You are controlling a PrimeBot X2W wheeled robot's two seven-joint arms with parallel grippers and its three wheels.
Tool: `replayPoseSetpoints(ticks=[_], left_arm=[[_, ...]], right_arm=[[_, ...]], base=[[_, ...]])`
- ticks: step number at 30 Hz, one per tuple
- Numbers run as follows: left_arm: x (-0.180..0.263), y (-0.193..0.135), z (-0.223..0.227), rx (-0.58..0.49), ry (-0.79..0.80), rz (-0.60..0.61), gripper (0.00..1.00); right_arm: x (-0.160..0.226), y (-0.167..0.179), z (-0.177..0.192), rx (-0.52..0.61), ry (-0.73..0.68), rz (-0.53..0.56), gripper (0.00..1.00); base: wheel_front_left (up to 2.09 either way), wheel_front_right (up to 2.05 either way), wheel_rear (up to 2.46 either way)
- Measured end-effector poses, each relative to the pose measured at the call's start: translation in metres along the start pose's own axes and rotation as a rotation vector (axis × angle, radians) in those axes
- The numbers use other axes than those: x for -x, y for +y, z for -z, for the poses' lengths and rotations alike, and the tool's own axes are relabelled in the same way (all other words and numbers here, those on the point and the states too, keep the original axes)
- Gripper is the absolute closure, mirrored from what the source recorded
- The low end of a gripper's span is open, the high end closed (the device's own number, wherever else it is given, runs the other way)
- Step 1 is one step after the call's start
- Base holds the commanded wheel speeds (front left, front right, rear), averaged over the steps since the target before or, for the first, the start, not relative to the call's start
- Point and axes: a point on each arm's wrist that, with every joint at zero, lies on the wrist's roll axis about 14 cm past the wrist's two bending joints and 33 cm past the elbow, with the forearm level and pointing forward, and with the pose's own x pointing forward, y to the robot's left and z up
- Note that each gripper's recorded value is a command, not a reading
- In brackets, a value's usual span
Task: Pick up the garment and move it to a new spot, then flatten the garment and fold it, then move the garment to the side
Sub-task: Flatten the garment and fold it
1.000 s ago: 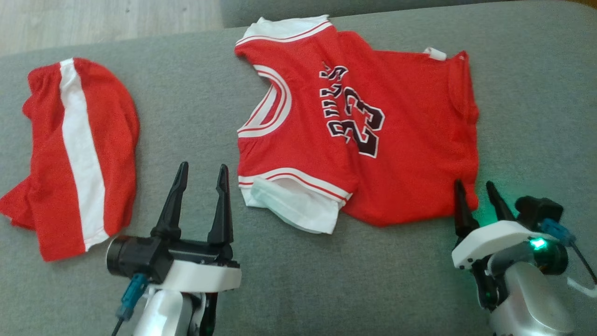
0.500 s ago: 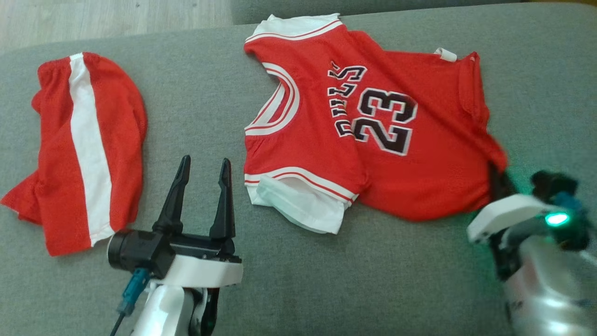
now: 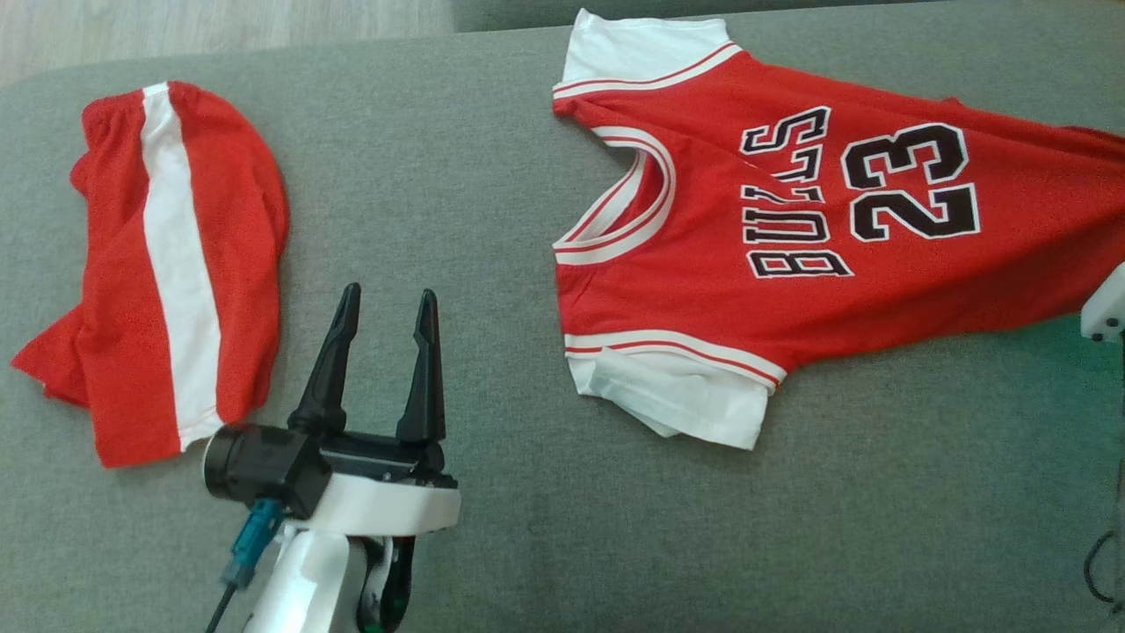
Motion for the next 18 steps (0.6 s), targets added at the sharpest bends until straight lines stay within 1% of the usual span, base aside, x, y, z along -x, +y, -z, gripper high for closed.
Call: replayPoseSetpoints(ticks=[4,8,13,18], left_arm=[[0.001,0.002,-0.001,-0.003,-0.003,-0.011,0.00],[0.002,0.000,-0.006,-0.006,-0.016,-0.007,0.00],[0.003,0.000,-0.017,-0.010,-0.044,-0.008,0.00],[0.009,-0.008,-0.020,-0.009,-0.052,0.008,0.00]], right_arm=[[-0.002,0.004,-0.001,0.016,-0.005,-0.003,0.00],[0.004,0.022,-0.014,-0.017,-0.079,-0.030,0.00],[0.025,0.066,-0.035,-0.093,-0.195,-0.128,0.00],[0.064,0.093,-0.036,-0.135,-0.255,-0.231,0.00]], base=[[0.00,0.00,0.00],[0.00,0.00,0.00],[0.00,0.00,0.00],[0.00,0.00,0.00]])
